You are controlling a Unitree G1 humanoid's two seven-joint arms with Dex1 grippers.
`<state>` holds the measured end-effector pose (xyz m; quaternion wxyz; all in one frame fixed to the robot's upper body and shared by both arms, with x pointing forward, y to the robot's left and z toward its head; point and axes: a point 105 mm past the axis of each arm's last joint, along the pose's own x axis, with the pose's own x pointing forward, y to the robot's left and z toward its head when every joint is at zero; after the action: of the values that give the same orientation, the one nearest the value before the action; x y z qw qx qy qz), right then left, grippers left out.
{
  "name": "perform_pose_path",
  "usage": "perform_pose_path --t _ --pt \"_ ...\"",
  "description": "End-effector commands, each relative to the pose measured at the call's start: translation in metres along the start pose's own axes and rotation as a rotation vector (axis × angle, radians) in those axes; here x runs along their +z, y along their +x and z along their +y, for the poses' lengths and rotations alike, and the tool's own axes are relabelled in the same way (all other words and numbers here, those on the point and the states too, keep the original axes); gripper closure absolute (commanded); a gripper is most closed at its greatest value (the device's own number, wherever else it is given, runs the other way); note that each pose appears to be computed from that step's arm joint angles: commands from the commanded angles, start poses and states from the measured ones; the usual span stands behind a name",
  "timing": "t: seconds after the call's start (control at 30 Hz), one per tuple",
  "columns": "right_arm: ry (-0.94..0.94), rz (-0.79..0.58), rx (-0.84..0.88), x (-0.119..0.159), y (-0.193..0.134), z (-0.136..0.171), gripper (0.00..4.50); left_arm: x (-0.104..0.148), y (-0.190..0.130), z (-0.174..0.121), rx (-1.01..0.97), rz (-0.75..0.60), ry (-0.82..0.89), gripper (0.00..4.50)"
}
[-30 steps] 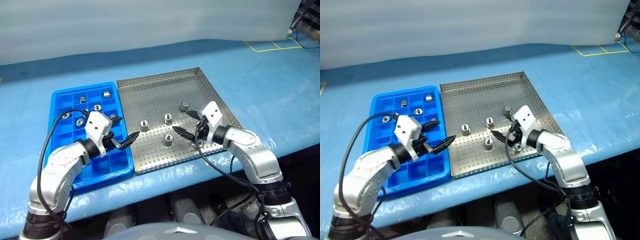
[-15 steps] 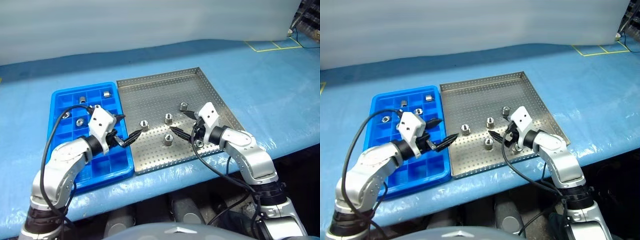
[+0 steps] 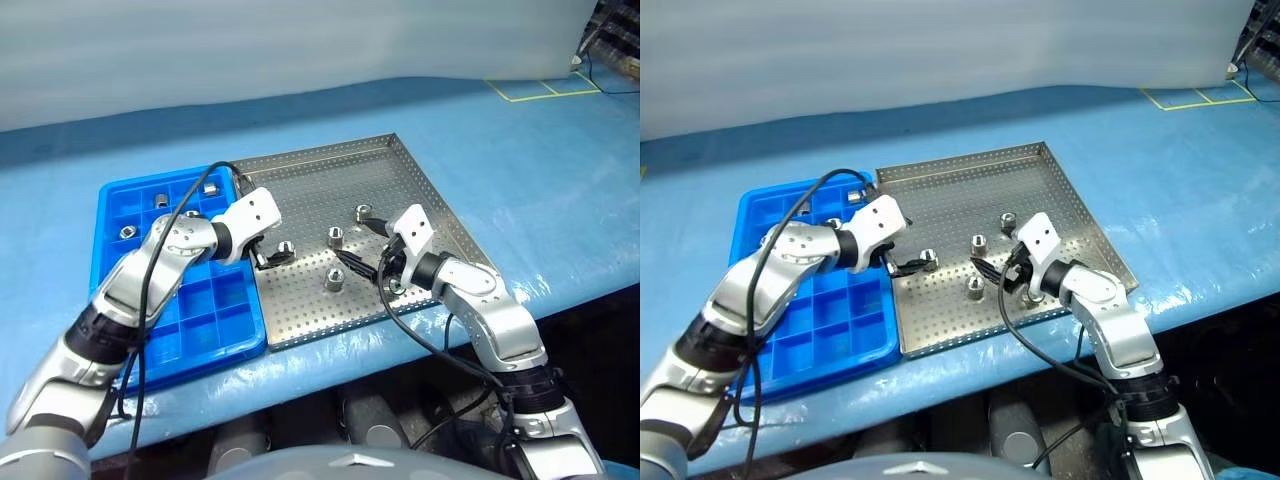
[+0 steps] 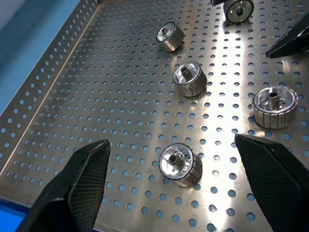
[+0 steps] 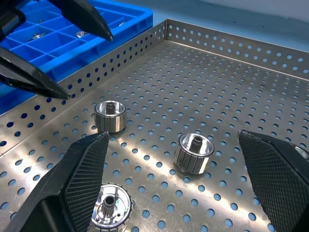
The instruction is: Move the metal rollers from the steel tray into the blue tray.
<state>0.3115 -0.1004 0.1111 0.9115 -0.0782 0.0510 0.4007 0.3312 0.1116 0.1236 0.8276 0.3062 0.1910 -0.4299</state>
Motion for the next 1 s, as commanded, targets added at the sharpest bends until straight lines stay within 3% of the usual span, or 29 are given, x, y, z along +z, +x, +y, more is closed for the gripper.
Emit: perform_pose_path --t 0.03,0.33,0.4,0.53,0.63,0.73,0.8,1.0 --pt "-0.029 -0.055 -0.012 0.011 -0.001 0.003 0.0 -0.007 0.008 0.002 -0.058 0.068 0.017 0.03" --pt "-0.029 -0.071 -0.022 0.011 -0.002 0.006 0.0 -0.024 0.024 0.004 -0.082 0.167 0.005 0.03" --pt "-0.029 -0.074 -0.024 0.011 -0.002 0.006 0.0 -0.028 0.026 0.005 -0.068 0.181 -0.008 0.41" --pt "-0.031 -0.077 -0.03 0.012 -0.003 0.004 0.0 -0.034 0.025 0.001 -0.089 0.204 0.023 1.64" --pt "-0.031 -0.075 -0.033 0.012 -0.002 0.003 0.0 -0.036 0.023 0.002 -0.085 0.211 0.01 1.64" --pt "-0.03 -0.076 -0.037 0.013 0.0 0.002 0.0 -0.039 0.02 0.004 -0.077 0.216 0.001 2.16" --pt "-0.027 -0.076 -0.029 0.013 0.002 0.003 0.0 -0.039 0.019 0.004 -0.076 0.214 -0.007 2.78" --pt "0.013 -0.058 0.077 0.008 0.011 0.019 0.0 -0.028 0.014 0.008 -0.053 0.132 -0.058 2.78"
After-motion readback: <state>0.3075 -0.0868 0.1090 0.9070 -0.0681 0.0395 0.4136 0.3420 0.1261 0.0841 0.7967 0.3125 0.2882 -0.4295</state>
